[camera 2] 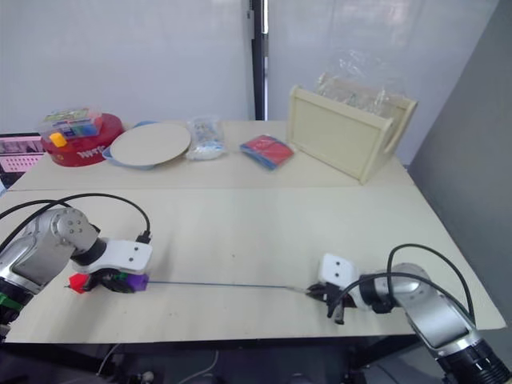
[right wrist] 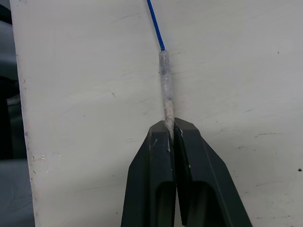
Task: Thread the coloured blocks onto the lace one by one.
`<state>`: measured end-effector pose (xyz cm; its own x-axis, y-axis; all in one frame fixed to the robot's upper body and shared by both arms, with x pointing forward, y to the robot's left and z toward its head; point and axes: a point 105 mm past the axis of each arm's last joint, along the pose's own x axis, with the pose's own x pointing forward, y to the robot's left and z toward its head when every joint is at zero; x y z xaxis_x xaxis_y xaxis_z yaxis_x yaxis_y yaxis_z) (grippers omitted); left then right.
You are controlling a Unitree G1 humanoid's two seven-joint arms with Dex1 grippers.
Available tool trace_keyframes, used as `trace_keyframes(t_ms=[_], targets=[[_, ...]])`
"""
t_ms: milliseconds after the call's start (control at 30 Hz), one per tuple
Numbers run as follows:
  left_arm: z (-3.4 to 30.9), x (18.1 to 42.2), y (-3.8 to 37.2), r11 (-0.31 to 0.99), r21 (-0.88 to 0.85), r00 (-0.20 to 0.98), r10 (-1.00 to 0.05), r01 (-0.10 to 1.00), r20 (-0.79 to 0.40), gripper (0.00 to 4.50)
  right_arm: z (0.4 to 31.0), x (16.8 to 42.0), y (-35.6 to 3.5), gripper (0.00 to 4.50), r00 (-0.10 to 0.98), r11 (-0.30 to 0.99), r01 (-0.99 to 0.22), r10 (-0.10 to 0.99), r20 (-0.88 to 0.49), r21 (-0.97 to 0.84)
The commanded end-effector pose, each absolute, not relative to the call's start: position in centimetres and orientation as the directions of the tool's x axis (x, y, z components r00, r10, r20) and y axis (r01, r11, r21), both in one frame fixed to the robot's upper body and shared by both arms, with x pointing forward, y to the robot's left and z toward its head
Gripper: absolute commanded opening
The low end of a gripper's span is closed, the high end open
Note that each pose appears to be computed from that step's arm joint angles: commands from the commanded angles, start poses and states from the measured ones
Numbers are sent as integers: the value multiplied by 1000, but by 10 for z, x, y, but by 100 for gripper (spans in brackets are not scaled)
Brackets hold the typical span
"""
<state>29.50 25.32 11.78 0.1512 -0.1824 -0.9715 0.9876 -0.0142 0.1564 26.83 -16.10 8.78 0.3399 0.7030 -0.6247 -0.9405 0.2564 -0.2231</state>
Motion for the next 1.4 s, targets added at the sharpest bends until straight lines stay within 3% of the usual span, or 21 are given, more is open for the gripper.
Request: trace_keyframes(t_ms=[33,633,1400], targets=[[111,294,276,44,135,138,-92,990,-986,124,70,274,-178,0,371,310,-926,631,-681,-217],[135,297,258,-25,211,207,-113,977,-972,124,63,272,-206,0,389,351,-912,575,-720,-212],[122,317,250,-56,238,230,-117,970,-966,124,53,269,-231,0,423,402,-887,509,-750,-227]])
